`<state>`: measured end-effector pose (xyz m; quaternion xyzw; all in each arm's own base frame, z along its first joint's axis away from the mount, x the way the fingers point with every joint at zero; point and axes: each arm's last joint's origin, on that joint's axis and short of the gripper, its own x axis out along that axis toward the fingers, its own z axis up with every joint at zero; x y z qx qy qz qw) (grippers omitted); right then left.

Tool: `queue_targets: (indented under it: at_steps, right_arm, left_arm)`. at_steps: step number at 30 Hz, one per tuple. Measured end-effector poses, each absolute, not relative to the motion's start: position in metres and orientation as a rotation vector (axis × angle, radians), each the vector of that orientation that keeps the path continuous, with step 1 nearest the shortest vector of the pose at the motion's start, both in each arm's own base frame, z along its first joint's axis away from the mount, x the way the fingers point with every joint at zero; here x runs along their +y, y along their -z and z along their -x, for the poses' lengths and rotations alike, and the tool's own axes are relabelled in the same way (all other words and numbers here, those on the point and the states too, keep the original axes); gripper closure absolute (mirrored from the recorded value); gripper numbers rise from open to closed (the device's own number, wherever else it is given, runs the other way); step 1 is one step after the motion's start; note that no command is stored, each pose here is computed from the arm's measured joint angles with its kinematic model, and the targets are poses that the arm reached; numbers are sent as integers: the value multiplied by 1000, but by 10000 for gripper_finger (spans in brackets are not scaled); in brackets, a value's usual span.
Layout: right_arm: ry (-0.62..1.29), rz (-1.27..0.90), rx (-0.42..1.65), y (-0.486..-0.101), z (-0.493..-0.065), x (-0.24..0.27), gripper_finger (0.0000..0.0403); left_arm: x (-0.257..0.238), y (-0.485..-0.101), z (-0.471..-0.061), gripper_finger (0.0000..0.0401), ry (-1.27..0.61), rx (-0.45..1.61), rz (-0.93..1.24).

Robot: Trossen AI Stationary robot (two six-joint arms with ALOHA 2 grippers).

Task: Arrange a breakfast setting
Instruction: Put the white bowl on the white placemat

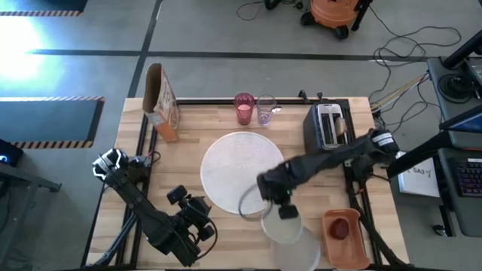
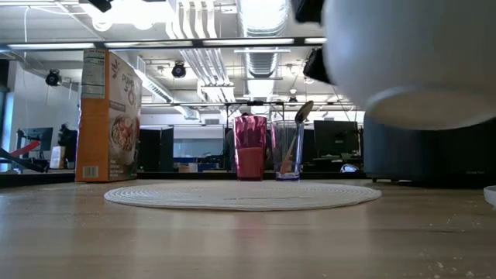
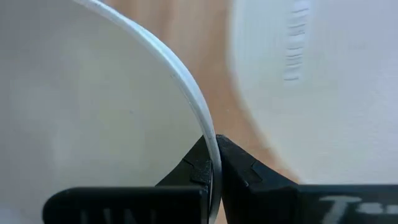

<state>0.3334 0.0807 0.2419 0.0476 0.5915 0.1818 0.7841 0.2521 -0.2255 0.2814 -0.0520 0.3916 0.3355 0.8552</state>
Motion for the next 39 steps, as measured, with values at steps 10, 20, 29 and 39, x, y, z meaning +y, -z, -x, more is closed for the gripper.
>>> queue_targets:
  at_steps: [10, 20, 29, 39]
  right_arm:
    - [-188, -209, 1230, -241, -342, -20, 394]
    - [-22, -312, 1255, -218, -351, -61, 394]
    - [39, -372, 1354, -189, -353, -79, 394]
    - [48, -391, 1411, -188, -347, -81, 394]
  left_arm:
    - [-226, -281, -252, 233, -704, 826, 111]
    - [-224, -282, -253, 233, -710, 816, 107]
    - [-224, -282, -253, 233, -713, 817, 106]
    - [-223, -282, -254, 233, -715, 814, 98]
